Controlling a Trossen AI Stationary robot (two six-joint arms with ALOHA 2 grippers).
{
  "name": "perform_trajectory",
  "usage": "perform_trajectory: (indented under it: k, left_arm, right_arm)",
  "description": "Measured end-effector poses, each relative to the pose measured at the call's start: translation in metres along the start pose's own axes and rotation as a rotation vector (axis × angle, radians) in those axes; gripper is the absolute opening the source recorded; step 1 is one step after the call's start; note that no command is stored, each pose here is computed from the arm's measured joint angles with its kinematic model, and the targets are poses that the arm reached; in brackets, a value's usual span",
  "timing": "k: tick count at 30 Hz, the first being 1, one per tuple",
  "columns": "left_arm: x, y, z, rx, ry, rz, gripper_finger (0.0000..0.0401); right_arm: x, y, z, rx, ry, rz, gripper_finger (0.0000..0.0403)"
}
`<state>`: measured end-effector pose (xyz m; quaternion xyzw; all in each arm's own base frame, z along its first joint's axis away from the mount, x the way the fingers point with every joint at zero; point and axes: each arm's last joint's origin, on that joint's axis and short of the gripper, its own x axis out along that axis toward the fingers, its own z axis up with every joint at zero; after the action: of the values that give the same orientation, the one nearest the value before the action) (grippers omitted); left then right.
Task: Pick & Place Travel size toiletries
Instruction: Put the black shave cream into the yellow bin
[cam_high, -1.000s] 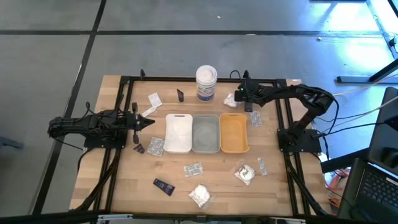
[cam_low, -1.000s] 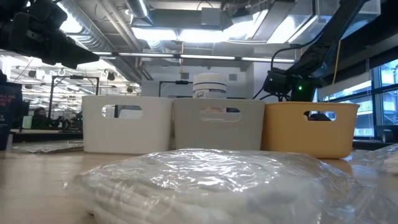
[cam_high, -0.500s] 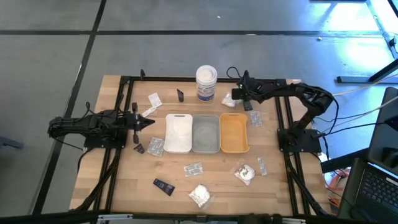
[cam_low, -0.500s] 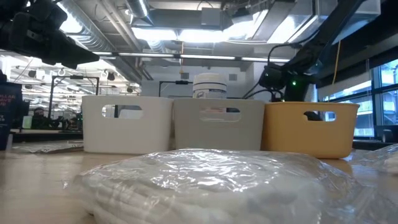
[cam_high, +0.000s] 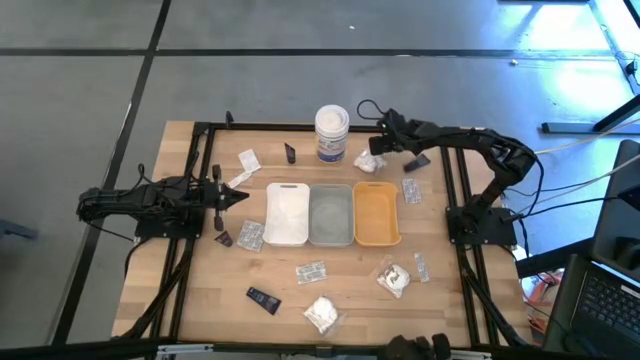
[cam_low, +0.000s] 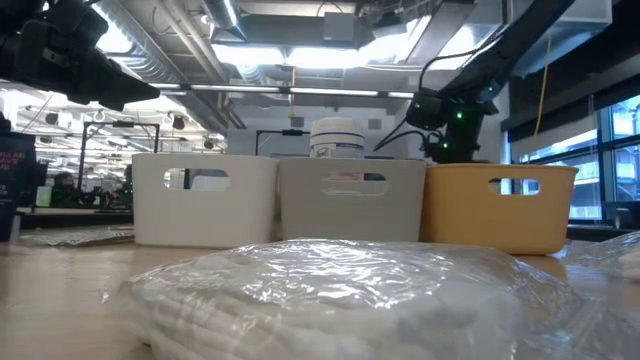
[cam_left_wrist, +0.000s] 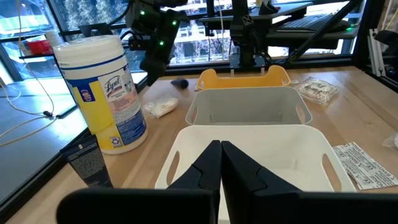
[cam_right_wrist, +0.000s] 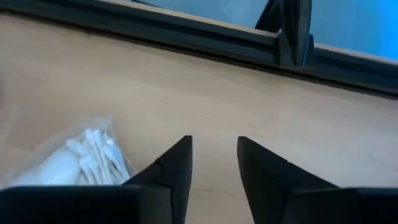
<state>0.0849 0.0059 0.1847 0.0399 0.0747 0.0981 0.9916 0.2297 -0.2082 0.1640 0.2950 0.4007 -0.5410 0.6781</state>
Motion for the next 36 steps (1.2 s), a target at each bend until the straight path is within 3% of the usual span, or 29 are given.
perform_trajectory:
  k: [6, 15, 20, 25, 31, 36]
  left_arm:
    - [0.0, 0.0, 0.0, 0.0, 0.0, 0.0, 0.0004]
    - [0.0, 0.0, 0.0, 0.0, 0.0, 0.0, 0.0004]
    - [0.0, 0.0, 0.0, 0.0, 0.0, 0.0, 0.0004]
    - [0.0, 0.0, 0.0, 0.0, 0.0, 0.0, 0.0004]
    - [0.0, 0.0, 0.0, 0.0, 0.0, 0.0, 0.0004]
    - [0.0, 0.0, 0.0, 0.0, 0.0, 0.0, 0.0004]
  right_arm:
    - [-0.017, -0.002, 0.008, -0.386, 0.128, -0.047, 0.0098]
    - [-0.047, -0.016, 0.002, -0.576, 0.434, -0.148, 0.0072]
    - [-0.057, -0.015, -0.009, -0.74, 0.498, -0.062, 0.0061]
    - [-0.079, -0.013, -0.014, -0.82, 0.47, 0.134, 0.0048]
    - [-0.124, -0.023, -0.009, -0.788, 0.261, 0.316, 0.0026]
    - [-0.16, -0.038, -0.007, -0.74, 0.056, 0.329, 0.0011]
